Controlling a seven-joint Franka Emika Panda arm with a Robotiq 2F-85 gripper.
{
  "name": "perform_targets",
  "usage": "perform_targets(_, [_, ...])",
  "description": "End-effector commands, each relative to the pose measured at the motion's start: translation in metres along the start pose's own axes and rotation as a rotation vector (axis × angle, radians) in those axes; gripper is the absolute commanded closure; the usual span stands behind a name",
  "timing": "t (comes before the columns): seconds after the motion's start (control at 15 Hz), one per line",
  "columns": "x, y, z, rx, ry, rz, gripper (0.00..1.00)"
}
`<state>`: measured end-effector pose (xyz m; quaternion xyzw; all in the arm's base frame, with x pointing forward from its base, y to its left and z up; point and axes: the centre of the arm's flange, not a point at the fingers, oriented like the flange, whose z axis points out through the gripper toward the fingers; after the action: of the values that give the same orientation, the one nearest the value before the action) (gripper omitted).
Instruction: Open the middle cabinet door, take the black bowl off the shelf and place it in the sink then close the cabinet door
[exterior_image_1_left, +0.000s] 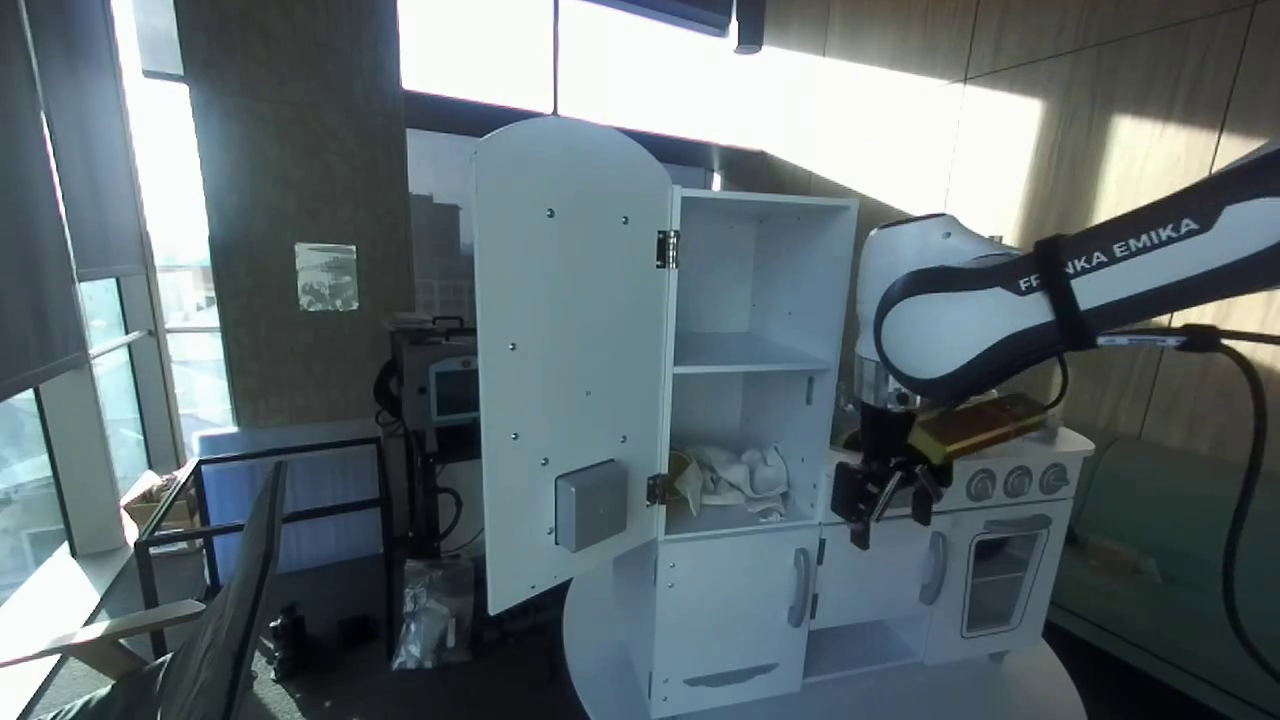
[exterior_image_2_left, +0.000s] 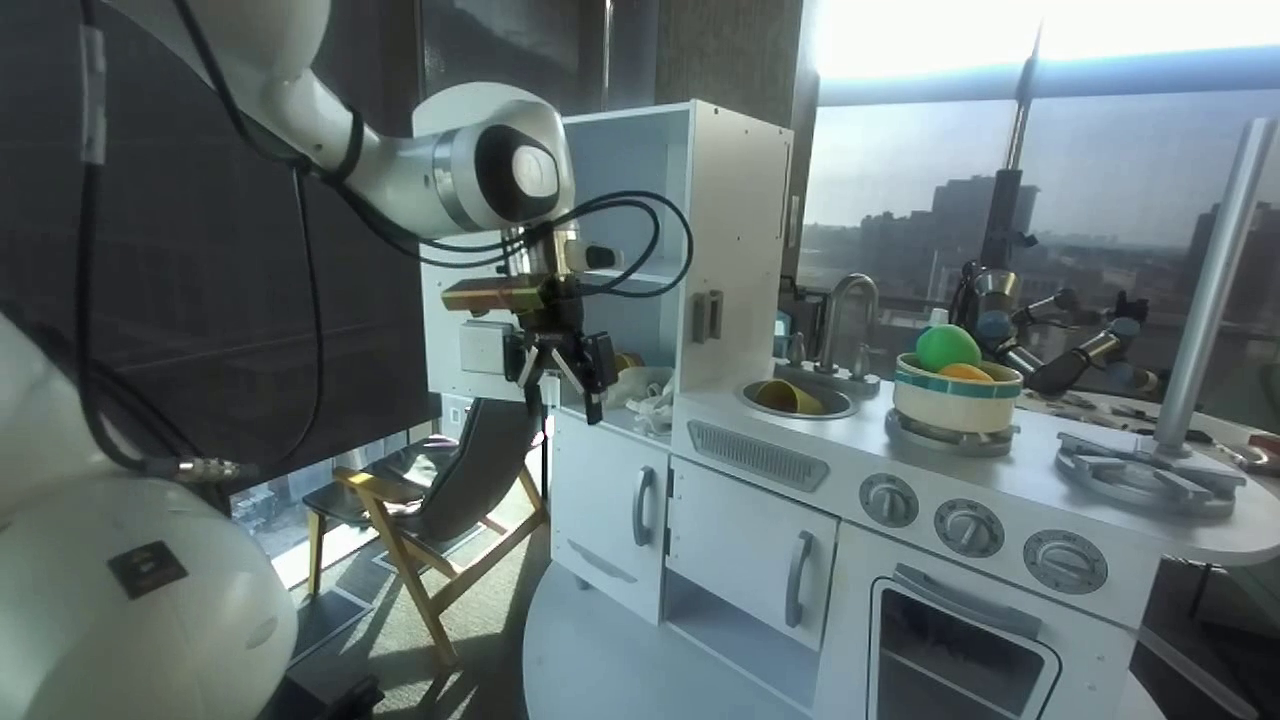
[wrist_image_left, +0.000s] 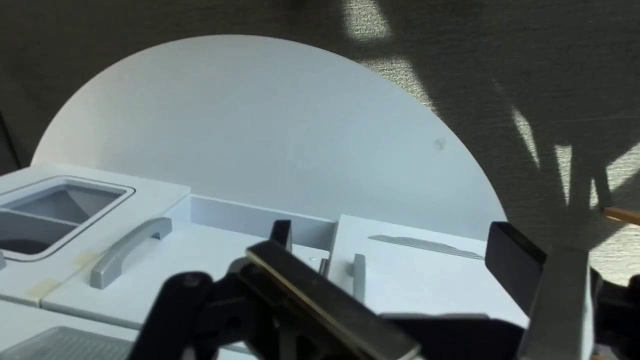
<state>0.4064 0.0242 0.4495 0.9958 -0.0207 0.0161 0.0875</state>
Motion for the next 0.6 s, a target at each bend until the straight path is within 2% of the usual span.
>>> perform_targets(0.0, [0.045,0.036,0.051,-0.019,-0.022,0.187,0.00])
perform_targets(0.13, [0.050,0.059,0.073,-0.030,-0.015,0.214,0.00])
perform_targets(0.47, [0.036,0.107,0.095,0.023,-0.004,0.127,0.00])
perform_targets(0.53, [0.033,0.114,0.098,0.013,0.013,0.103,0.00])
